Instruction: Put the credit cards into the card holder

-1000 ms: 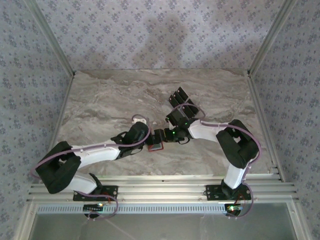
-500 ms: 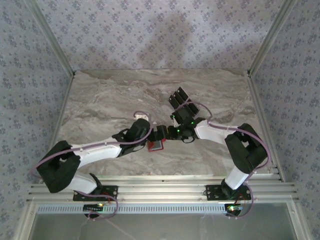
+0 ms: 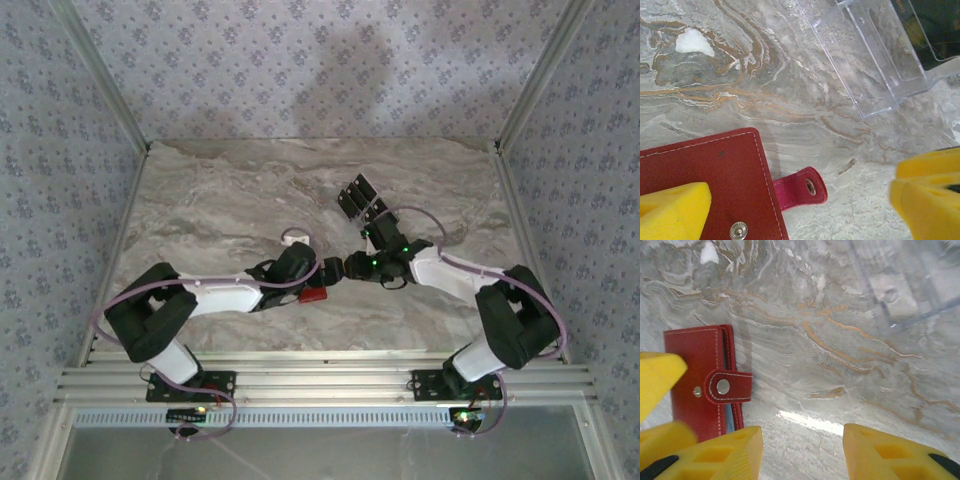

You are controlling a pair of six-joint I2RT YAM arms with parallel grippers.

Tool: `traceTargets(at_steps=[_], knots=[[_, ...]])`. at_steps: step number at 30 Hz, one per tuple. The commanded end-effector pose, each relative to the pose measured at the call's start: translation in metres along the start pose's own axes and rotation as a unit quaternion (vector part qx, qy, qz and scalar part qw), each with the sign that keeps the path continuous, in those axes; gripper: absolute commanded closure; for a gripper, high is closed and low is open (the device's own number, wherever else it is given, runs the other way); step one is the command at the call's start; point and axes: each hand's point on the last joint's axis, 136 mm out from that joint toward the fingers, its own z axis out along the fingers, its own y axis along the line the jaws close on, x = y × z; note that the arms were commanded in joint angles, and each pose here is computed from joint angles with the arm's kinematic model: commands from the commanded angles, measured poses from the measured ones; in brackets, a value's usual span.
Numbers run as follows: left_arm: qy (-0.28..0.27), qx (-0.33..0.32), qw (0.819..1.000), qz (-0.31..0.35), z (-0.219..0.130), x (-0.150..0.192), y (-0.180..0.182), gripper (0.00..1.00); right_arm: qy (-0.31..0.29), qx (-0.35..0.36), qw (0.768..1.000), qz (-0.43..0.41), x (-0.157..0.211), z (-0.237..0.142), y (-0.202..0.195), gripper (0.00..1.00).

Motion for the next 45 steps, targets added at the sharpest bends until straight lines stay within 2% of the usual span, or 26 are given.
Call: traceTargets(at_steps=[1,6,11,17,20,23,31,45], knots=[[0.002,-0.017,1.000,-0.012,0.006,0.007,0.010,0.02,-0.007,0.000,1.000,0.013,0.001,-0.014,-0.004,0.52],[-0.005,-0.011,1.000,0.010,-0.003,-0.006,-0.004,0.02,-0.017,-0.005,1.000,0.011,-0.003,-0.024,0.001,0.51],[-0.017,-0.001,0.999,0.043,-0.029,-0.036,-0.026,0.00,-0.015,-0.011,1.000,0.009,-0.004,-0.027,0.006,0.51],[-0.029,-0.040,0.997,0.055,-0.068,-0.061,-0.012,0.00,-0.009,-0.019,1.000,0.001,-0.003,-0.029,0.012,0.51],[-0.009,-0.105,0.992,0.072,-0.086,-0.054,0.016,0.00,-0.006,-0.022,1.000,-0.005,-0.002,-0.030,0.015,0.51],[0.020,-0.132,0.987,0.084,-0.093,-0.036,0.037,0.00,-0.005,-0.023,1.000,-0.014,-0.002,-0.031,0.018,0.51],[0.066,-0.118,0.985,0.109,-0.078,0.008,0.054,0.00,0.009,-0.016,1.000,-0.025,0.000,-0.023,0.022,0.50],[0.076,-0.127,0.982,0.117,-0.051,0.019,0.063,0.00,0.023,-0.016,0.999,-0.034,0.002,-0.012,0.029,0.50]])
